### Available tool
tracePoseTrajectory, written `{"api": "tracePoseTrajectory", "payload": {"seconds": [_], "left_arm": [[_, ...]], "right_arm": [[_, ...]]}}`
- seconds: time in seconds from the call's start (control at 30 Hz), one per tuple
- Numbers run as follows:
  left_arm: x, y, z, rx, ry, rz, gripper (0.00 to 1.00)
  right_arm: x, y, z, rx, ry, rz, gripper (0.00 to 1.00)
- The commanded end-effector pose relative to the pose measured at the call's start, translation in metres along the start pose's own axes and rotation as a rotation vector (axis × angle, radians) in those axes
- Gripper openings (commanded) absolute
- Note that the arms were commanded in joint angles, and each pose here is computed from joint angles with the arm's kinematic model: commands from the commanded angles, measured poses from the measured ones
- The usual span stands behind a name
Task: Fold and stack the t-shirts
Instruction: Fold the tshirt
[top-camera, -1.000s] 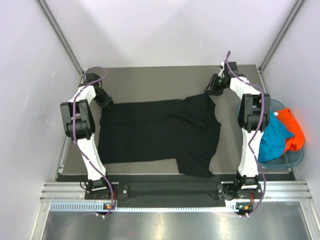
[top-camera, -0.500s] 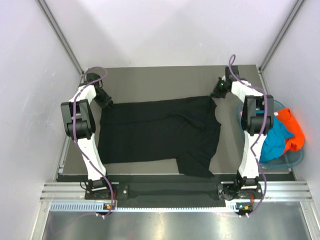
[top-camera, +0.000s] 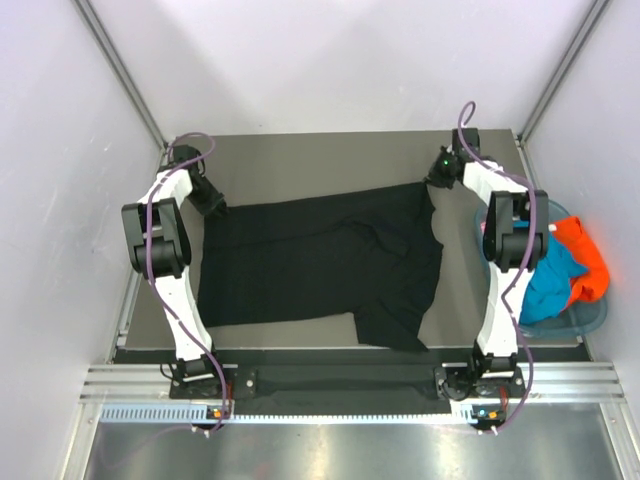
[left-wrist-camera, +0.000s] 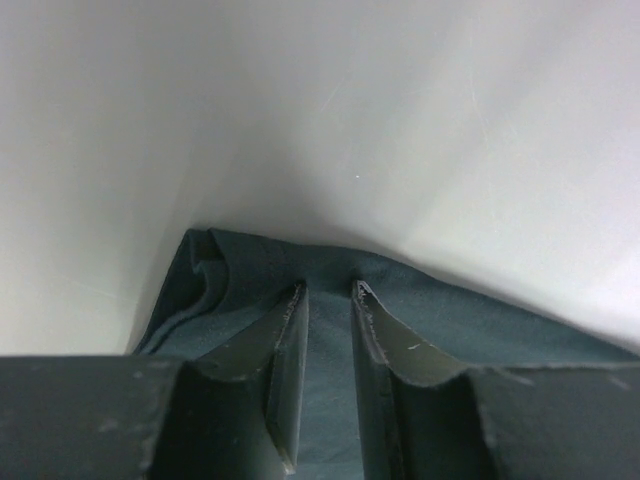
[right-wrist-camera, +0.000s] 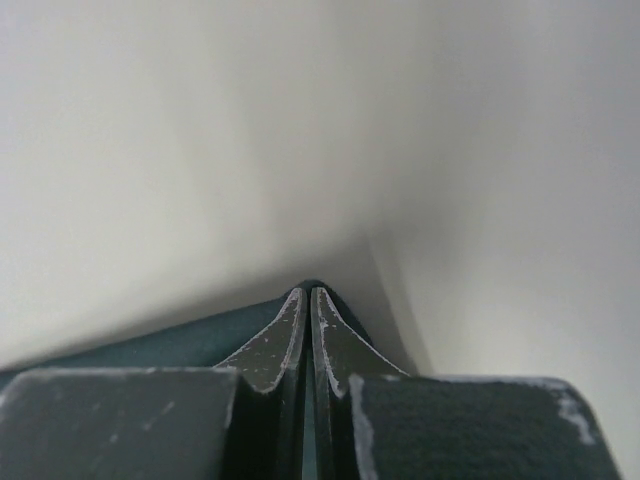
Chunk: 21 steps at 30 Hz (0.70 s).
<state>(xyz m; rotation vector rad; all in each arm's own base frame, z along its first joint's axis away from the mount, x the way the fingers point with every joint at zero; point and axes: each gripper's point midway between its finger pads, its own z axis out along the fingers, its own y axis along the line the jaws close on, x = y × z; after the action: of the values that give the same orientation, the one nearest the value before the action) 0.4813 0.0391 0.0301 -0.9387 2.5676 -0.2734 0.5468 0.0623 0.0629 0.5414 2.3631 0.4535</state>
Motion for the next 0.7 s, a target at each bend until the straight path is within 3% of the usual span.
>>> {"api": "tracePoseTrajectory", "payload": {"seconds": [0.0, 0.07, 0.17, 0.27, 0.33, 0.4, 0.57, 0.67], "left_arm": [[-0.004, 0.006, 0.007, -0.023, -0.004, 0.025, 0.31], [-0.007, 0.002, -0.001, -0.015, -0.012, 0.028, 0.38], [-0.018, -0.006, -0.037, -0.005, -0.071, 0.036, 0.56], [-0.015, -0.011, -0.061, -0.015, -0.106, 0.066, 0.6], [-0.003, -0.024, -0.086, 0.008, -0.13, 0.111, 0.6], [0.022, -0.044, -0.106, 0.066, -0.129, 0.169, 0.54], [0.081, -0.081, -0.141, 0.171, -0.128, 0.288, 0.49], [0.111, -0.088, -0.169, 0.231, -0.124, 0.317, 0.48]], "right_arm": [[-0.045, 0.006, 0.007, -0.005, -0.102, -0.072, 0.01], [-0.057, -0.006, 0.01, 0.005, -0.093, -0.067, 0.07], [-0.061, -0.01, -0.002, 0.056, -0.071, -0.093, 0.3], [-0.063, -0.013, -0.034, 0.14, -0.047, -0.146, 0.41], [-0.058, -0.012, -0.067, 0.205, -0.034, -0.206, 0.43], [-0.05, 0.015, -0.101, 0.166, -0.053, -0.269, 0.42], [0.041, 0.075, -0.137, 0.055, 0.05, -0.499, 0.39], [0.099, 0.106, -0.15, -0.023, 0.105, -0.62, 0.29]]}}
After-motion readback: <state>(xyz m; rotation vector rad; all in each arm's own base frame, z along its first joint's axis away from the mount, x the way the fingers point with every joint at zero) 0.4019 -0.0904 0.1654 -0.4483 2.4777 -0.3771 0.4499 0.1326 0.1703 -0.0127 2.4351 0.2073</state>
